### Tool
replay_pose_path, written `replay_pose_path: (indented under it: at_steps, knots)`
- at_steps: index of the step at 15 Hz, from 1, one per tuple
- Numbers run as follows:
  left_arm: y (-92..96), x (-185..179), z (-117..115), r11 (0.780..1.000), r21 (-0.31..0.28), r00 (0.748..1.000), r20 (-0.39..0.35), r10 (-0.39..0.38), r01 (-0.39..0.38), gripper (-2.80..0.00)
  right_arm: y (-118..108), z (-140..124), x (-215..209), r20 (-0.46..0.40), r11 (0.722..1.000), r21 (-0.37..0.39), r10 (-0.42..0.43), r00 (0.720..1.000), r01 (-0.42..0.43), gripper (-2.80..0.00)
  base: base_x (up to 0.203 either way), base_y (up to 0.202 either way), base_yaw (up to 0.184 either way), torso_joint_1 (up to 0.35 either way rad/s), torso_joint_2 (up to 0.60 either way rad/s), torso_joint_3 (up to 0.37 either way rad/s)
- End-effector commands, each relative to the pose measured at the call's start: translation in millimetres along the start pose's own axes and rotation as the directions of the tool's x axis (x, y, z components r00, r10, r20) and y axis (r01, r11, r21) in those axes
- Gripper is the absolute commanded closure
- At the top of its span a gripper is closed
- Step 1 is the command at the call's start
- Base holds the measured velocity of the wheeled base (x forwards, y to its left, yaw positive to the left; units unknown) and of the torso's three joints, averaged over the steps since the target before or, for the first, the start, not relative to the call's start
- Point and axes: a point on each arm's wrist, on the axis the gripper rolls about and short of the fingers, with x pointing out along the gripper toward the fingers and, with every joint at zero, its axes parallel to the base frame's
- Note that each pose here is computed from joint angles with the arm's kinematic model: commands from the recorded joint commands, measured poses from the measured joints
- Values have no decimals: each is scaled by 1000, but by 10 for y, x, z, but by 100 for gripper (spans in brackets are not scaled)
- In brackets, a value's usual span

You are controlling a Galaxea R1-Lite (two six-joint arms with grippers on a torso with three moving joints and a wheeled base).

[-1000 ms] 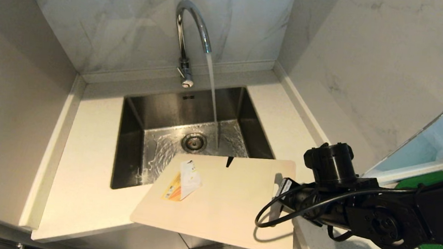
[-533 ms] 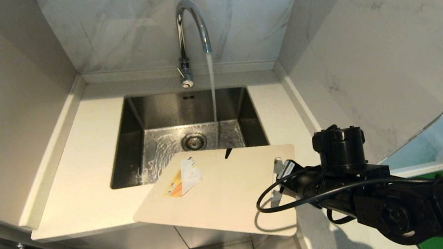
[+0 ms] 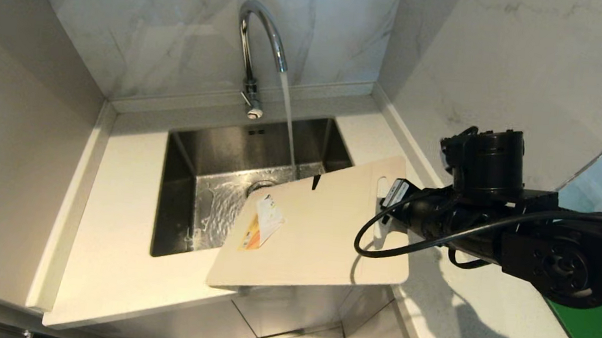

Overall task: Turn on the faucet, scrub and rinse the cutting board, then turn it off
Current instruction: Pick up the cutting board

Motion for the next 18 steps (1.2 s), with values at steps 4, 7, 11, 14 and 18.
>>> replay_pose_path:
  at_steps: [4, 7, 11, 14, 18]
  knots:
    - [0, -1, -4, 1000, -1, 1000, 0, 2, -2, 0, 129, 214, -107, 83, 999, -9, 48, 995, -47, 0, 0, 0, 0, 0, 0, 0]
    - [0, -1, -2, 1000, -1, 1000, 1, 1, -1, 0, 194, 307, -133, 115, 997, 2, 72, 991, -73, 0, 0, 0, 0, 0, 0, 0]
    - [0, -3, -1, 1000, -1, 1000, 3, 1, -1, 0, 198, 306, -168, 115, 996, 27, 78, 990, -81, 0, 0, 0, 0, 0, 0, 0]
    - [0, -3, 0, 1000, -1, 1000, 3, 2, -2, 0, 204, 327, -233, 125, 994, 56, 87, 988, -94, 0, 0, 0, 0, 0, 0, 0]
    - [0, -2, -5, 1000, -1, 1000, 1, 1, -1, 0, 298, 461, -266, 171, 985, 102, 121, 978, -139, 0, 0, 0, 0, 0, 0, 0]
